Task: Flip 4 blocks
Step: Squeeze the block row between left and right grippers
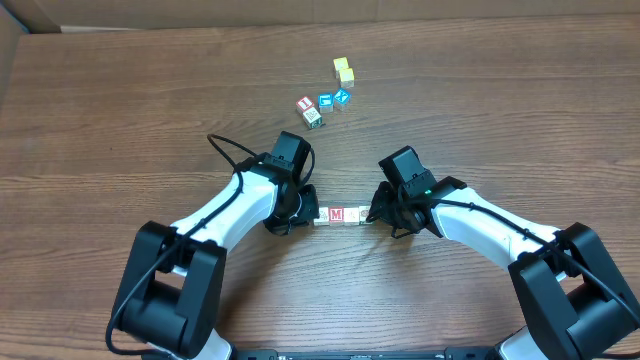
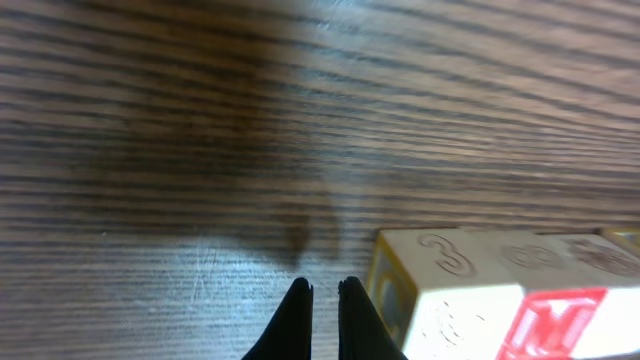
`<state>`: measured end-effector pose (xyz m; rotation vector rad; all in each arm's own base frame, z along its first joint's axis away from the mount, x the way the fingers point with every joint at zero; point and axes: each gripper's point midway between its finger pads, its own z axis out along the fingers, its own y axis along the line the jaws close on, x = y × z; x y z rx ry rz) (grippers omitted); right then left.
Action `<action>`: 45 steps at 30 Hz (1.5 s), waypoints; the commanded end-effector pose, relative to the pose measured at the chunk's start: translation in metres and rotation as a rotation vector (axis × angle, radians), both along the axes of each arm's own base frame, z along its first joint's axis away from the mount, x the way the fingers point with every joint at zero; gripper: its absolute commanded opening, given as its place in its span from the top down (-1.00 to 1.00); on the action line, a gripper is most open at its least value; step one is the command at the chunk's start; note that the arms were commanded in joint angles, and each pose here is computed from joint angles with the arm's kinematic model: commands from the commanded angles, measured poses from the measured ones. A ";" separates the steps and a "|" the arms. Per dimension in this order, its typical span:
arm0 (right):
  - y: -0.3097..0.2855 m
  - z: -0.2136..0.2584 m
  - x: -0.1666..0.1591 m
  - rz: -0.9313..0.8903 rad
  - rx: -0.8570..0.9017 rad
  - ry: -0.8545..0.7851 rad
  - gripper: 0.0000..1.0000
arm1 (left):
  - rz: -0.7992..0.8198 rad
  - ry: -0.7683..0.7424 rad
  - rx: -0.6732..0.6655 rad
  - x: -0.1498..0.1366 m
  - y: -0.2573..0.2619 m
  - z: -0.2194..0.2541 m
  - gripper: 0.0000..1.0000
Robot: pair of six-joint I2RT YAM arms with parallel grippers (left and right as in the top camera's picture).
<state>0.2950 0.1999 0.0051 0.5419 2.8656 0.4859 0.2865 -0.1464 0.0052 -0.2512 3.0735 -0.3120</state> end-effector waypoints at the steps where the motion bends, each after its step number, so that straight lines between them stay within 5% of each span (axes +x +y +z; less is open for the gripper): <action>1: 0.001 -0.001 -0.001 0.010 0.003 -0.001 0.93 | 0.013 0.026 0.011 -0.006 0.000 -0.009 0.92; 34: 0.013 0.003 -0.005 0.107 0.056 -0.001 0.93 | -0.067 -0.021 -0.082 0.004 -0.017 -0.004 0.92; 45: 0.021 0.004 -0.013 0.004 0.128 0.079 0.93 | -0.063 -0.034 -0.088 0.007 -0.018 -0.003 0.92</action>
